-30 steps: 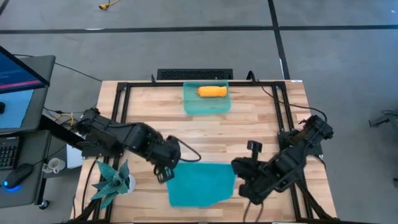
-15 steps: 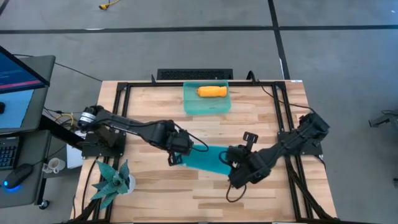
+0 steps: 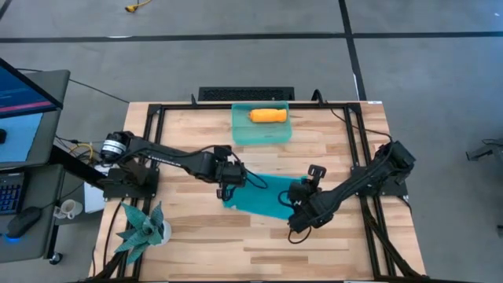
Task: Roll microfiber towels into tight, uniform cylinder then place into a basket
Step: Roll the blue microfiber cloth on the table
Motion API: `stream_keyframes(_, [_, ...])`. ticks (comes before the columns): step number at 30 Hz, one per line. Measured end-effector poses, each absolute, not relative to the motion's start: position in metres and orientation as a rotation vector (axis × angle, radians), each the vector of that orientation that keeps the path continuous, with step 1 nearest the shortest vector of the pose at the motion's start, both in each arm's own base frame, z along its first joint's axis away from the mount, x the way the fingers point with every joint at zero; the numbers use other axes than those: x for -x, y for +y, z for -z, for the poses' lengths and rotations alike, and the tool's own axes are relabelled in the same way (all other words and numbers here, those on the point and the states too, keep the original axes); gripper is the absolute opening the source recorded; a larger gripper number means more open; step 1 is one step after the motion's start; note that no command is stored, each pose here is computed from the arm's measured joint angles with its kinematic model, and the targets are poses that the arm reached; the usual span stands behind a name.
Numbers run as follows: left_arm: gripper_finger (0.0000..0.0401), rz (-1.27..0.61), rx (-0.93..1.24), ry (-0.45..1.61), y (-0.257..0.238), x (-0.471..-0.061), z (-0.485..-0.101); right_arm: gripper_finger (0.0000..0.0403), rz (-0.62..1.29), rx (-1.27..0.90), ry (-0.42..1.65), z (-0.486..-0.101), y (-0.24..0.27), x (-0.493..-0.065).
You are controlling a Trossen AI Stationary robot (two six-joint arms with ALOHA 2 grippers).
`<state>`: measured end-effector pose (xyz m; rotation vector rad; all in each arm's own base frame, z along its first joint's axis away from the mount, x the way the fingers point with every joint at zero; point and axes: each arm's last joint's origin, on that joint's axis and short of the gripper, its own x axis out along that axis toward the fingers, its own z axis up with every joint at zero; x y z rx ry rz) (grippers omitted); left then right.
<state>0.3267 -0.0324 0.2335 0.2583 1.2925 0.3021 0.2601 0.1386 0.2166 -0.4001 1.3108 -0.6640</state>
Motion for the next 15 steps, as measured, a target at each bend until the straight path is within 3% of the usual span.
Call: stream_keyframes(15, [0.0000, -0.277, -0.208, 1.302, -0.012, -0.330, -0.233, 0.0003, 0.656, 0.388, 1.281, -0.209, 0.139, -0.262])
